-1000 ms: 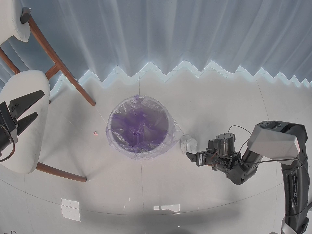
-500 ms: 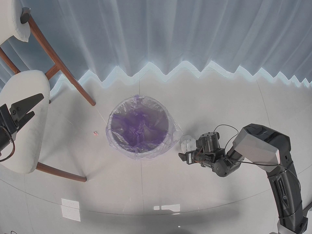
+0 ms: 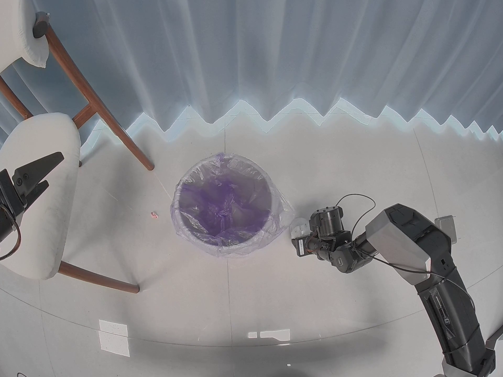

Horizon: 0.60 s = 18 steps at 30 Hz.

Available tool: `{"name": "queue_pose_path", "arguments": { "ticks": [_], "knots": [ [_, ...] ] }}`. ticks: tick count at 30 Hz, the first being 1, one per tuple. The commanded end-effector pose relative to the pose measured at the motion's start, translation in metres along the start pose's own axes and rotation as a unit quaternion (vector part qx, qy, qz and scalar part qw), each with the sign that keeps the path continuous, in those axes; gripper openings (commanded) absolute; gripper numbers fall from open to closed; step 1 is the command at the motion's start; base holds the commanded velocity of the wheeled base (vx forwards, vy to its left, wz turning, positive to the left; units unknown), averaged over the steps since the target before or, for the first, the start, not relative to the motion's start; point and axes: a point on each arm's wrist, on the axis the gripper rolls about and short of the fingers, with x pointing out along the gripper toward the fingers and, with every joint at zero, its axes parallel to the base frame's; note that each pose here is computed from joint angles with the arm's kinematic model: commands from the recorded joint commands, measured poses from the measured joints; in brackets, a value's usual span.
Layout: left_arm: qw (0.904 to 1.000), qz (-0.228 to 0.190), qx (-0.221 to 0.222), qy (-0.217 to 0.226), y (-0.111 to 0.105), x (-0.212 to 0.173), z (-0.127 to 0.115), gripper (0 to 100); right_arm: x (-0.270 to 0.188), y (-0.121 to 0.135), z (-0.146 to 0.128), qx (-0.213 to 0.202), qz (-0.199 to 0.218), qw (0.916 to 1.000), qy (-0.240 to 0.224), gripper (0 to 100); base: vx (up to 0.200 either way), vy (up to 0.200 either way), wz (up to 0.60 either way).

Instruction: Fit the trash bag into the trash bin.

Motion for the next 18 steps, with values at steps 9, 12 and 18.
{"name": "queue_pose_path", "arguments": {
  "ticks": [9, 12, 18],
  "knots": [
    [0.9999, 0.003, 0.008, -0.006, 0.000, -0.010, -0.006, 100, -0.011, -0.011, 0.022, 0.009, -0.008, 0.9996, -0.024, 0, 0.000, 0.000, 0.00],
    [0.9997, 0.003, 0.025, 0.002, 0.001, -0.012, -0.012, 100, -0.031, -0.020, 0.036, 0.015, -0.015, 0.9994, -0.029, 0, 0.000, 0.000, 0.00],
    [0.9992, 0.000, 0.039, -0.003, -0.001, -0.016, -0.013, 100, -0.092, -0.036, 0.018, 0.026, -0.019, 0.9993, 0.022, 0, 0.000, 0.000, 0.00]
  ]
}}
